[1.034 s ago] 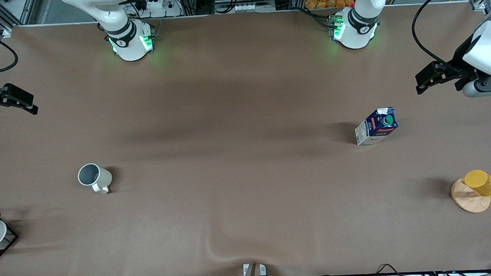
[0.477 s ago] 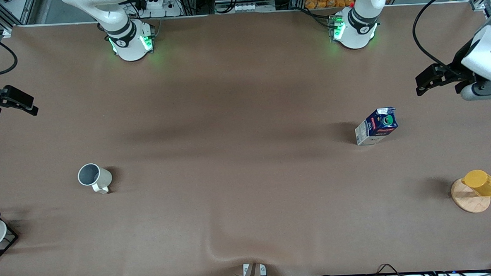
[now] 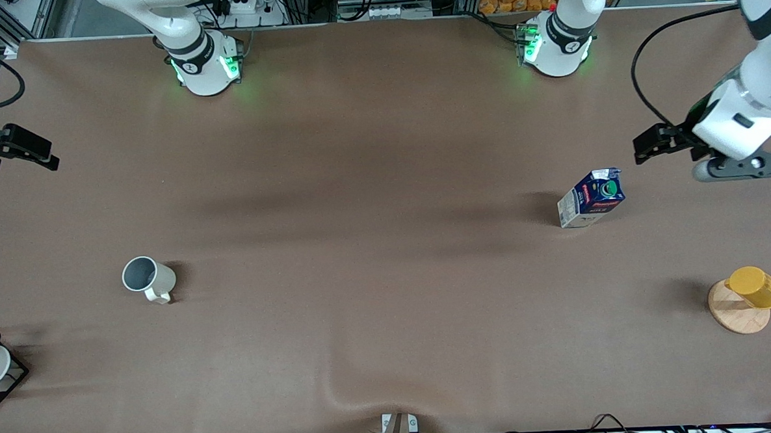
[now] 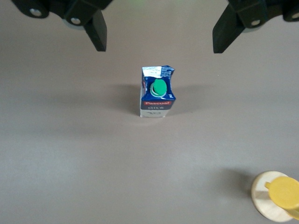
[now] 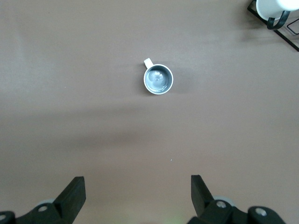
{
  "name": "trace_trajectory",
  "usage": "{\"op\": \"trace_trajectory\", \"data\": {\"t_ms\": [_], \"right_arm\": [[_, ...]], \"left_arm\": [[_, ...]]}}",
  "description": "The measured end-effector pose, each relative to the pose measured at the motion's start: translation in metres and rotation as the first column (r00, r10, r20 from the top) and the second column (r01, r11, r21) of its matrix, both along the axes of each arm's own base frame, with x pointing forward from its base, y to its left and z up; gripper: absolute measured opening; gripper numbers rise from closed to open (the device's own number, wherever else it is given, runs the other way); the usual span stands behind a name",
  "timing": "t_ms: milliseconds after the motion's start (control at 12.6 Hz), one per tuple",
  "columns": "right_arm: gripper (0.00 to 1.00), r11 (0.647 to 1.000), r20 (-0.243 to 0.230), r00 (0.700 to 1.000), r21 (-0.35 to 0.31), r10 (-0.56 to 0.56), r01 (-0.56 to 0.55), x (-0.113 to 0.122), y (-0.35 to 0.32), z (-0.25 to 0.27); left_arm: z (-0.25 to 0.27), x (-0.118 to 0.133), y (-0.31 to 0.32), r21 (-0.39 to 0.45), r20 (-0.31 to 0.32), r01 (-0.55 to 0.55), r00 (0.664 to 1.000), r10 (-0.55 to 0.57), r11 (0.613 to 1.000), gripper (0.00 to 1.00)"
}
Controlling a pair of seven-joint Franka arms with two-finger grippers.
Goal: Place milk next to cup
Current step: 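Move the left gripper toward the milk carton while the right gripper reaches the mug, then grasp the milk carton with the left gripper while the right gripper grasps the mug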
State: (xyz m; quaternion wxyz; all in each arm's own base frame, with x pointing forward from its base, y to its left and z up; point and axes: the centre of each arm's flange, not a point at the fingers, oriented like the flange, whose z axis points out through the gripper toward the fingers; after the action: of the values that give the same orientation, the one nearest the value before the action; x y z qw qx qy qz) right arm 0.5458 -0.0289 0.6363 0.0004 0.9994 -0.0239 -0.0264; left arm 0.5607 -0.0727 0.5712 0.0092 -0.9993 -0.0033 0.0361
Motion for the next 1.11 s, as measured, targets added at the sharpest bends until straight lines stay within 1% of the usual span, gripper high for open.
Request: {"op": "trace_trajectory", "data": {"t_ms": [80, 159, 239, 318, 477, 557, 636, 875, 1114], "right_arm": [[1.0, 1.0, -0.024, 1.0, -0.001, -0.004, 0.004, 0.005, -0.002, -0.012], [1.0, 1.0, -0.058, 0.998, -0.003, -0.014, 0.014, 0.014, -0.007, -0.032], [1.0, 0.999, -0.093, 0.995, -0.005, -0.036, 0.036, 0.025, -0.02, -0.057], [1.0, 0.998, -0.118, 0.991, -0.007, -0.069, 0.068, 0.038, -0.039, -0.085], [1.0, 0.991, -0.128, 0.983, -0.012, -0.132, 0.131, 0.063, -0.085, -0.142], [1.0, 0.99, -0.14, 0.98, -0.013, -0.142, 0.141, 0.071, -0.094, -0.166], [1.0, 0.991, -0.154, 0.979, -0.014, -0.137, 0.136, 0.079, -0.093, -0.186], [1.0, 0.996, -0.154, 0.984, -0.015, -0.092, 0.09, 0.104, -0.066, -0.238], [1.0, 0.997, -0.176, 0.981, -0.019, -0.081, 0.079, 0.117, -0.061, -0.295]], "left_arm": [[-0.007, -0.002, -0.006, 0.002, -0.012, 0.006, 1.0, -0.006, 1.0, 1.0], [-0.015, -0.003, -0.009, 0.003, -0.023, 0.009, 1.0, -0.009, 1.0, 1.0], [-0.027, -0.004, -0.01, 0.005, -0.032, 0.009, 0.999, -0.009, 1.0, 1.0], [-0.042, -0.005, -0.008, 0.006, -0.039, 0.007, 0.999, -0.007, 1.0, 1.0], [-0.074, -0.008, -0.005, 0.008, -0.049, 0.003, 0.999, -0.003, 1.0, 1.0], [-0.089, -0.01, -0.003, 0.008, -0.054, 0.001, 0.999, 0.0, 1.0, 1.0], [-0.104, -0.012, 0.001, 0.009, -0.06, -0.005, 0.998, 0.006, 1.0, 1.0], [-0.143, -0.019, 0.011, 0.009, -0.064, -0.022, 0.998, 0.022, 1.0, 1.0], [-0.177, -0.029, 0.012, 0.009, -0.073, -0.021, 0.997, 0.022, 1.0, 1.0]]}}
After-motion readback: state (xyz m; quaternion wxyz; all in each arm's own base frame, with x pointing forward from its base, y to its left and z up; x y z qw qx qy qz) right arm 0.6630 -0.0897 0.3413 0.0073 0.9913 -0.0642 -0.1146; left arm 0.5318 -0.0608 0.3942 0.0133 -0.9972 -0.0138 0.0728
